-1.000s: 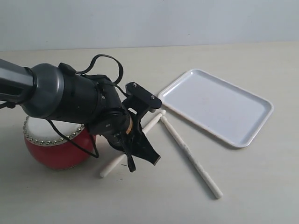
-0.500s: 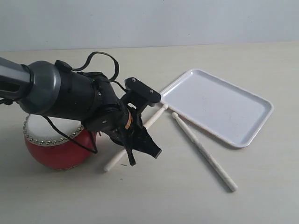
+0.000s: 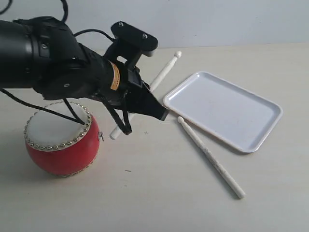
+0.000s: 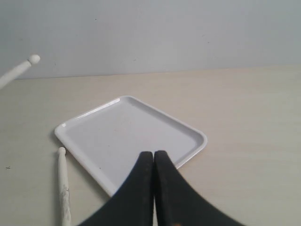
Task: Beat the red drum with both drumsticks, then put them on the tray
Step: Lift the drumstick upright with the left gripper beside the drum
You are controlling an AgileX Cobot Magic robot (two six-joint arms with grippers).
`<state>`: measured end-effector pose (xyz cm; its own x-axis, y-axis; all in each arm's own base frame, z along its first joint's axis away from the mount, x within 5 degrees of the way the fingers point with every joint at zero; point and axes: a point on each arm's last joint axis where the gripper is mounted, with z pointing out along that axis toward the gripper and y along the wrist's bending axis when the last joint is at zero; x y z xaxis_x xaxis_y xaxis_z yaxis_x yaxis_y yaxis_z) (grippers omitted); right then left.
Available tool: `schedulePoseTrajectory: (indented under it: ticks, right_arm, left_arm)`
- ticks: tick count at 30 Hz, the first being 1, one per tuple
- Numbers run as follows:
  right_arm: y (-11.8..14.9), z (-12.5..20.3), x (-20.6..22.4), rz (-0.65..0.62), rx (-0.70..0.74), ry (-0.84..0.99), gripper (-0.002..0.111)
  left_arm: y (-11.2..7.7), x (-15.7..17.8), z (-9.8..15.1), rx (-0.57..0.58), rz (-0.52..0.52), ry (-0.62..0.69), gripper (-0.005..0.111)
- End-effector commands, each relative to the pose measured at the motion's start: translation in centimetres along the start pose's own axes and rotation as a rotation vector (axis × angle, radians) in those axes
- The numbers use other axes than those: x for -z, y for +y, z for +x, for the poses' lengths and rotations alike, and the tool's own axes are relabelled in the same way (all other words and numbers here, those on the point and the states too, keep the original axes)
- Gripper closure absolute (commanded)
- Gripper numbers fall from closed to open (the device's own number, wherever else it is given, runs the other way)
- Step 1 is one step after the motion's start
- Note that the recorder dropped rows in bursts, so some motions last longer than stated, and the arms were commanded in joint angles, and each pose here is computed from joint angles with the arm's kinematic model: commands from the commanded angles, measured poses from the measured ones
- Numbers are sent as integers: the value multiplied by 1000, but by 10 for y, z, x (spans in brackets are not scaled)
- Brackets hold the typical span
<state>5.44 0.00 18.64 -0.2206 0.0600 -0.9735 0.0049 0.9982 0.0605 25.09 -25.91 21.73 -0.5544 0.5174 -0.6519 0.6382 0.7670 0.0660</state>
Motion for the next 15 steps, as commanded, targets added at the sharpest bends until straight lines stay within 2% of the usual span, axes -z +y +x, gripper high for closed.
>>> schedulePoseTrajectory:
  ticks: [1,7,13,15]
  right_arm:
    - [-1,1,0,7,6,-5,108]
    - [-1,1,0,7,6,-5,108]
    - [0,0,0,7,6,-9,108]
    - [0,-8,0,6,68,-98,108]
  left_arm:
    - [3,38,0,8,38,-130,107]
    - [3,97,23,37,166,-399,107]
    - [8,130,66,34,202,-484,107]
    - [9,141,81,28,213,-523,107]
